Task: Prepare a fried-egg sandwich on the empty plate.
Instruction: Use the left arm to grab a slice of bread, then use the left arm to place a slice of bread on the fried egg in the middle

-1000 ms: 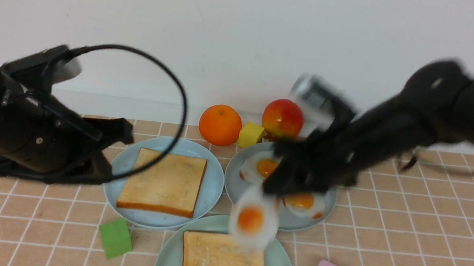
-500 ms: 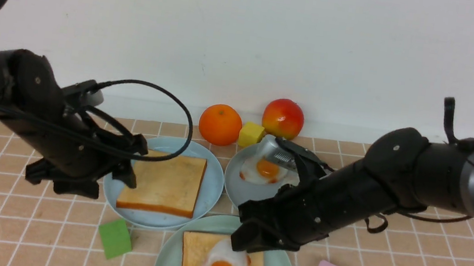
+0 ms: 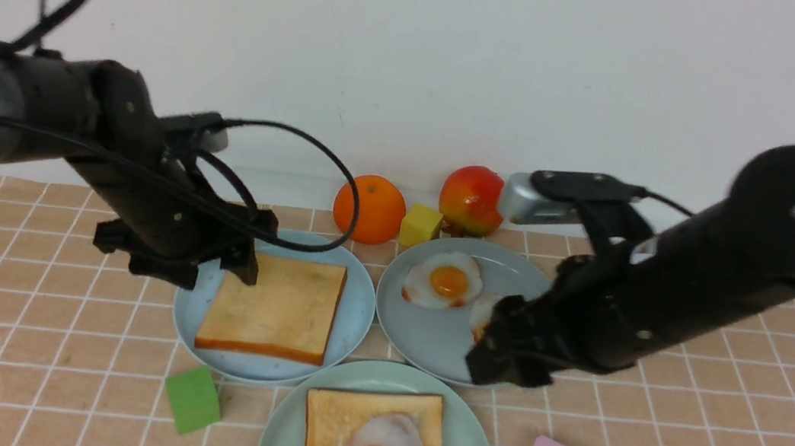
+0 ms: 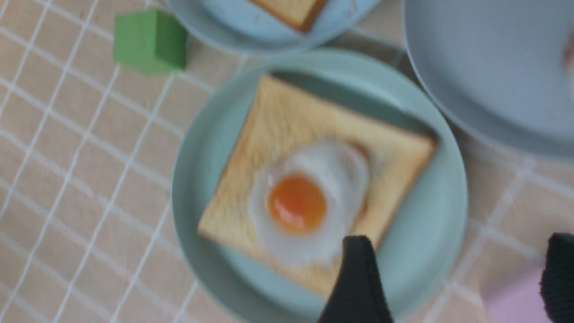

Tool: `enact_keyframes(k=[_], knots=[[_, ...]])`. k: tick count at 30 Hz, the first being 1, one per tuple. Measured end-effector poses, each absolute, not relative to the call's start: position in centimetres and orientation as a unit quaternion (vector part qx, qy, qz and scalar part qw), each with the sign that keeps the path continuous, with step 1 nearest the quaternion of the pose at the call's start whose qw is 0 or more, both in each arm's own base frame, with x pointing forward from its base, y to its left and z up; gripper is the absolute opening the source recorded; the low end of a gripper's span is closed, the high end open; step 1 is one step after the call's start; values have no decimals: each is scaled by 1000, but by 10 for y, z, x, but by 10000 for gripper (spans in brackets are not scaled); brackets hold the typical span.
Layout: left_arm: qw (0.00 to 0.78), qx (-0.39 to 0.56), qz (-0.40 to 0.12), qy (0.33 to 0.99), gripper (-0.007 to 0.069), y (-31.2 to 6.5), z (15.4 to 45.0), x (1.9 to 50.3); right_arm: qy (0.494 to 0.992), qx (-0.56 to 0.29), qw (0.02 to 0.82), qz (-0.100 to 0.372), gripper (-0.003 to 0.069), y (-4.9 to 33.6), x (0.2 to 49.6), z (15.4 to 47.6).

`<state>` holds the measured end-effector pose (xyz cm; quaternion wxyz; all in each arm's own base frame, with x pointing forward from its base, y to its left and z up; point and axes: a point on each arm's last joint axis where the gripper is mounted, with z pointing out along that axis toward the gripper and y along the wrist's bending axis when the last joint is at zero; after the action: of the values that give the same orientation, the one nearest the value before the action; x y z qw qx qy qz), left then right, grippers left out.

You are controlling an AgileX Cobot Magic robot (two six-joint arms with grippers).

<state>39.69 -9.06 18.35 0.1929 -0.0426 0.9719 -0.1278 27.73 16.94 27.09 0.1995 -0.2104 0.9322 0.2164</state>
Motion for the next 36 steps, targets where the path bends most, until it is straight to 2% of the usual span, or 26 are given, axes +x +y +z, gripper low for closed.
enact_keyframes(k=[3,5,11,15,17,18,19,20,23,26,30,36], knots=[[164,-43,-123,978,479,-93,161,407,934,-216,194,209,490,162,263,287],[159,-44,-127,978,444,-94,157,410,931,-219,203,209,464,158,255,298],[136,-41,-136,981,182,-95,157,411,922,-225,231,214,363,150,241,321],[113,-50,-142,982,20,-95,175,402,922,-229,234,208,298,148,239,323],[115,-51,-145,981,12,-94,186,399,922,-230,233,207,274,148,239,323],[127,-55,-155,978,12,-94,208,392,923,-230,232,204,254,147,238,322],[132,-55,-158,977,12,-94,215,391,923,-231,231,204,251,147,238,322],[146,-60,-179,971,12,-95,240,380,923,-233,232,199,235,147,239,322],[177,-61,-225,956,12,-100,281,353,924,-237,232,192,228,146,239,321],[185,-44,-258,947,12,-110,297,320,926,-241,224,186,228,145,238,320],[190,-20,-286,939,12,-135,291,280,929,-238,217,183,234,144,237,319],[177,-72,-280,941,12,-162,232,254,932,-237,206,182,238,143,235,318]])
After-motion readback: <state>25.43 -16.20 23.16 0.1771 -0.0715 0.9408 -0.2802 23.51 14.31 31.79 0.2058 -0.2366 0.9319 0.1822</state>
